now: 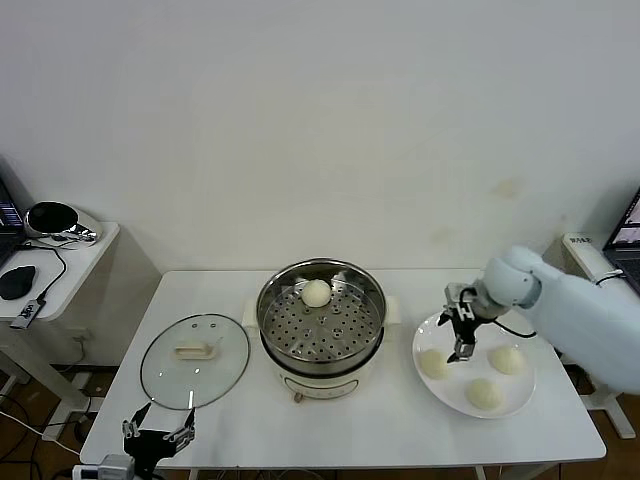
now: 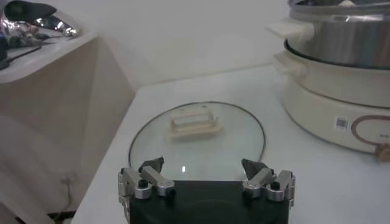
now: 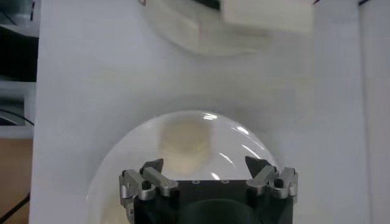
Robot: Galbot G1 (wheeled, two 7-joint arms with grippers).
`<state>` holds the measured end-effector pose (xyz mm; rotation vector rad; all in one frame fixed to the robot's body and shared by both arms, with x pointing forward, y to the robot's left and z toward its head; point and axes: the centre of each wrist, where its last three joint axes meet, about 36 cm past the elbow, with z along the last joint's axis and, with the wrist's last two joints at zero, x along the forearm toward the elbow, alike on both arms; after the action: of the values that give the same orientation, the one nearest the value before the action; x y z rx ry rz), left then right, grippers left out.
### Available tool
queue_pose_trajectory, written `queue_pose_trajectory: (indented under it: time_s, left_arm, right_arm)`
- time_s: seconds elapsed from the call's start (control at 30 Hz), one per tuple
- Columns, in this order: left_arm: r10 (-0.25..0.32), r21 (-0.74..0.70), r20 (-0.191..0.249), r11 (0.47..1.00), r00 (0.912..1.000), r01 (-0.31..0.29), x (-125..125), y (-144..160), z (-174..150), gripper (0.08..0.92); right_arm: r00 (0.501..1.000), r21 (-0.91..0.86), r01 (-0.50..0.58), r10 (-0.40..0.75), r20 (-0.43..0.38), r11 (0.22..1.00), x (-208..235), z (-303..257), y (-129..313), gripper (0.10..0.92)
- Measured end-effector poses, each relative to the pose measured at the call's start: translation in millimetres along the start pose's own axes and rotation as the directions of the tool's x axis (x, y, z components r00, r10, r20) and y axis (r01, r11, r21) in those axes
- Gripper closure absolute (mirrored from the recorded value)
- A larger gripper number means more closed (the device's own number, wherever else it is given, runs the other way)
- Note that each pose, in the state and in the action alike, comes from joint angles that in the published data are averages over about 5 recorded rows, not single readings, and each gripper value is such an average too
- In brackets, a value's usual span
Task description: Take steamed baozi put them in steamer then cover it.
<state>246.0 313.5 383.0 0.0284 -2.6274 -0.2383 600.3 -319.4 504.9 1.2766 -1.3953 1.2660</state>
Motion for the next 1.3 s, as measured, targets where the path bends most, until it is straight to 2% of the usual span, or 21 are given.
queue_pose_trajectory:
  time_s: [0.57,0.97,1.13,1.3]
  left_arm:
    - [0.000,0.000,-0.008,1.000,1.0000,0.000,-0.7,-2.0,3.2,0.177]
    - [0.001,0.001,-0.013,1.000,0.9999,-0.001,0.3,-4.5,5.1,0.177]
    - [0.002,0.001,-0.014,1.000,0.9999,-0.002,0.2,-5.7,5.6,0.177]
    - [0.005,0.001,-0.017,1.000,0.9998,-0.005,0.9,-7.8,6.7,0.177]
  right_arm:
    - [1.000,0.011,-0.001,0.001,-0.008,1.000,-40.6,1.4,11.7,0.200]
    - [1.000,0.001,-0.007,0.007,-0.009,1.000,-50.2,5.2,15.4,0.200]
    - [1.000,-0.008,-0.012,0.012,-0.004,1.000,-50.2,6.8,15.5,0.263]
    - [1.000,-0.018,-0.016,0.016,0.000,1.000,-48.0,9.0,14.7,0.412]
